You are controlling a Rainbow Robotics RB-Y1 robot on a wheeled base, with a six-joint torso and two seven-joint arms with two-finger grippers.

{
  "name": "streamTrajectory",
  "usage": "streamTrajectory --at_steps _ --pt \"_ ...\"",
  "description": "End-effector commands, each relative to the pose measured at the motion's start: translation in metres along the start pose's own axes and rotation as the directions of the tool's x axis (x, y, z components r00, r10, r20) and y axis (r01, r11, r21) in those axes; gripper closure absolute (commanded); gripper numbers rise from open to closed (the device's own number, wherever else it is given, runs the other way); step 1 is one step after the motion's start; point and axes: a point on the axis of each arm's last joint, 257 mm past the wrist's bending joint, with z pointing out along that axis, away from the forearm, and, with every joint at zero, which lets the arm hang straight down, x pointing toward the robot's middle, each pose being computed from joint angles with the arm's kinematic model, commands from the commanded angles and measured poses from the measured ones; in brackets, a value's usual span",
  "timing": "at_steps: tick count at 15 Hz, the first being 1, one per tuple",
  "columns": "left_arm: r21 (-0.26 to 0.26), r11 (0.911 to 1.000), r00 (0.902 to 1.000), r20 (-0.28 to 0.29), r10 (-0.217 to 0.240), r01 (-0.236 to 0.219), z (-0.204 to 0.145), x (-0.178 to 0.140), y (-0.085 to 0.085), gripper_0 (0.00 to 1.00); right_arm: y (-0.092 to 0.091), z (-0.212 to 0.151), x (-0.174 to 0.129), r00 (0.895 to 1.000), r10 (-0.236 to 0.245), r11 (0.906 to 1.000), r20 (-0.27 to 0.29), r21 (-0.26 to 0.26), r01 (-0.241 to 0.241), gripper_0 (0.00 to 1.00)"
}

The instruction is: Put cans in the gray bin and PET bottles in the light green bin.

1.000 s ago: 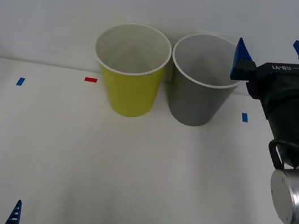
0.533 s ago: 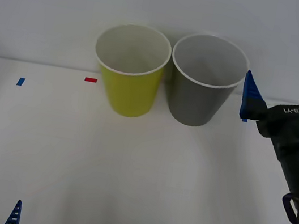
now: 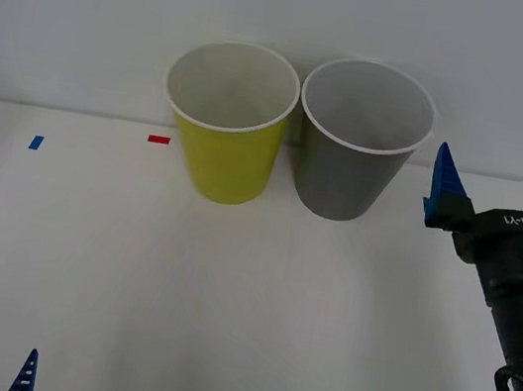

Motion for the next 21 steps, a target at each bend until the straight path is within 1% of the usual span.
streamTrajectory --at_steps 1,4,5,7,9,11,13,15,16,18,21 --pt "0.0 1.0 1.0 0.0 0.0 0.0 0.0 0.0 0.0 0.0 -0.011 -0.011 0.015 1.0 -0.005 0.9993 -0.022 0.036 0.006 0.0" --pt "0.0 1.0 1.0 0.0 0.0 0.0 0.0 0.0 0.0 0.0 -0.025 -0.018 0.042 0.999 -0.027 0.9986 0.028 0.047 0.025 0.0" --pt "0.0 1.0 1.0 0.0 0.0 0.0 0.0 0.0 0.0 0.0 -0.028 -0.023 0.053 0.999 -0.034 0.9981 0.029 0.051 0.033 0.0" --pt "0.0 1.0 1.0 0.0 0.0 0.0 0.0 0.0 0.0 0.0 -0.04 -0.039 0.076 0.998 -0.059 0.9958 0.022 0.072 0.057 0.0" --pt "0.0 1.0 1.0 0.0 0.0 0.0 0.0 0.0 0.0 0.0 -0.047 -0.06 0.094 0.997 -0.081 0.9939 0.016 0.077 0.079 0.0" --pt "0.0 1.0 1.0 0.0 0.0 0.0 0.0 0.0 0.0 0.0 -0.055 -0.088 0.108 0.994 -0.106 0.9903 -0.02 0.088 0.107 0.0" --pt "0.0 1.0 1.0 0.0 0.0 0.0 0.0 0.0 0.0 0.0 -0.061 -0.114 0.123 0.992 -0.113 0.9878 -0.058 0.1 0.119 0.0" --pt "0.0 1.0 1.0 0.0 0.0 0.0 0.0 0.0 0.0 0.0 -0.065 -0.136 0.138 0.991 -0.119 0.9869 -0.053 0.103 0.124 0.0" --pt "0.0 1.0 1.0 0.0 0.0 0.0 0.0 0.0 0.0 0.0 -0.066 -0.146 0.144 0.991 -0.121 0.9868 -0.06 0.101 0.127 0.0" --pt "0.0 1.0 1.0 0.0 0.0 0.0 0.0 0.0 0.0 0.0 -0.068 -0.168 0.146 0.991 -0.116 0.986 -0.071 0.112 0.124 0.0" --pt "0.0 1.0 1.0 0.0 0.0 0.0 0.0 0.0 0.0 0.0 -0.064 -0.199 0.148 0.992 -0.087 0.9892 -0.09 0.11 0.097 0.0"
